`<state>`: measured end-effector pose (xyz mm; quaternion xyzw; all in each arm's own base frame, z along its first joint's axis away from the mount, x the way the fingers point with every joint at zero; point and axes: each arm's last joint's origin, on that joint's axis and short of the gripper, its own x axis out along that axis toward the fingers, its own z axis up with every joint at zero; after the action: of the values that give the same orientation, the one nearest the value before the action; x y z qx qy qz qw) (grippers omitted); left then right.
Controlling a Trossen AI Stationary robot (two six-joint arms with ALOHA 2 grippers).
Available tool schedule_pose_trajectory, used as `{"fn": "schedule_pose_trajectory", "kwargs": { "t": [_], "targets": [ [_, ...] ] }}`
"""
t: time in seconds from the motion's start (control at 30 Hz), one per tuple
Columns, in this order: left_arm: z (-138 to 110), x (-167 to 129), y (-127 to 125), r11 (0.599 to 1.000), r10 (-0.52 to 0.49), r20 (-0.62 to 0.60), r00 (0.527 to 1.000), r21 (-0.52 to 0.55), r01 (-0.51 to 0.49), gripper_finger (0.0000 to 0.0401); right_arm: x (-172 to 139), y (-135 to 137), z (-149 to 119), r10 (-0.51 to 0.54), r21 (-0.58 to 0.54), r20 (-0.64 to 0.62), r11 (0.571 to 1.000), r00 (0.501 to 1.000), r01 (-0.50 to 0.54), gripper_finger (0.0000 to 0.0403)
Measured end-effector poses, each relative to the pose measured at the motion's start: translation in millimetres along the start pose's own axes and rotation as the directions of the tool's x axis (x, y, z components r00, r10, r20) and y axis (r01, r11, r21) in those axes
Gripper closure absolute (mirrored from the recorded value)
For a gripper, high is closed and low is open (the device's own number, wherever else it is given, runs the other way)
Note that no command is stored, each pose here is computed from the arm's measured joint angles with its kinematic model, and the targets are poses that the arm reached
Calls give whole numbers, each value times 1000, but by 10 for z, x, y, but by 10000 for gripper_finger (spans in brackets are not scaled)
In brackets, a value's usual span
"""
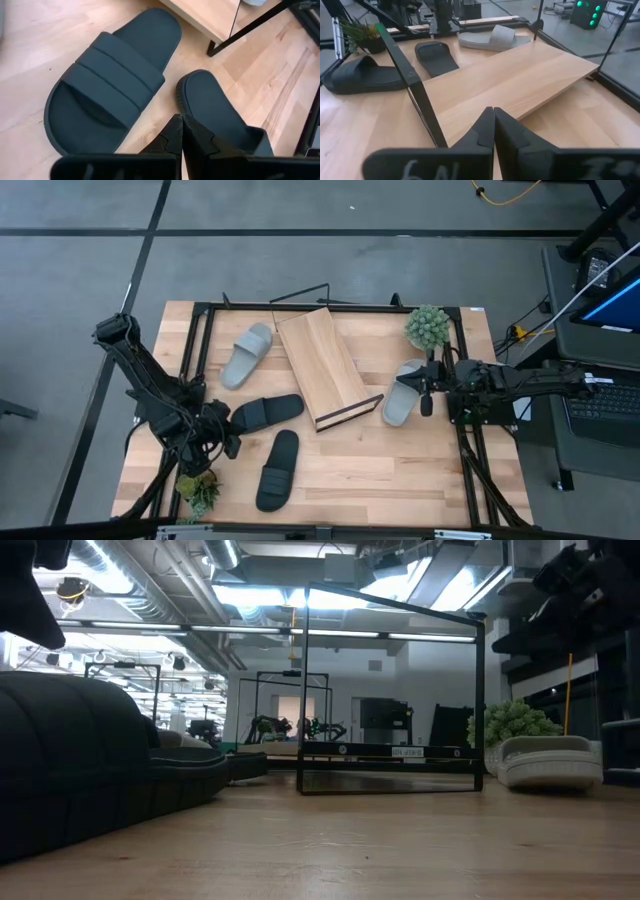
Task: Pick and place slides into the shelf
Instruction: Put the top black slide on the shelf
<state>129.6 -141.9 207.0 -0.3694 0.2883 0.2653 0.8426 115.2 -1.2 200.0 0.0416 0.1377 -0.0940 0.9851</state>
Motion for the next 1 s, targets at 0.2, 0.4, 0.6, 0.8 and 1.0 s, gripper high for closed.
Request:
{"fn": "schedule_pose_trajectory", "kwargs": {
  "t": [0.2,0.4,0.6,0.8,1.0],
  "targets": [
    [-1,0,0,1000,1,-5,1000,6,-1,401,0,0,0,0,1,0,1000,1000,0,395],
    [-1,0,0,999,1,-5,1000,32,-1,401,0,0,0,0,4,0,1000,1000,0,395],
    [-1,0,1,999,1,-5,1000,33,-1,401,0,0,-1,0,4,-1,1000,1000,0,395],
    [-1,0,1,999,2,-4,1000,35,-2,401,0,-1,-1,0,4,-1,1000,1000,0,395],
    [-2,1,2,999,2,-4,1000,36,-2,401,0,0,-1,0,4,-1,1000,1000,0,395]
  ]
}}
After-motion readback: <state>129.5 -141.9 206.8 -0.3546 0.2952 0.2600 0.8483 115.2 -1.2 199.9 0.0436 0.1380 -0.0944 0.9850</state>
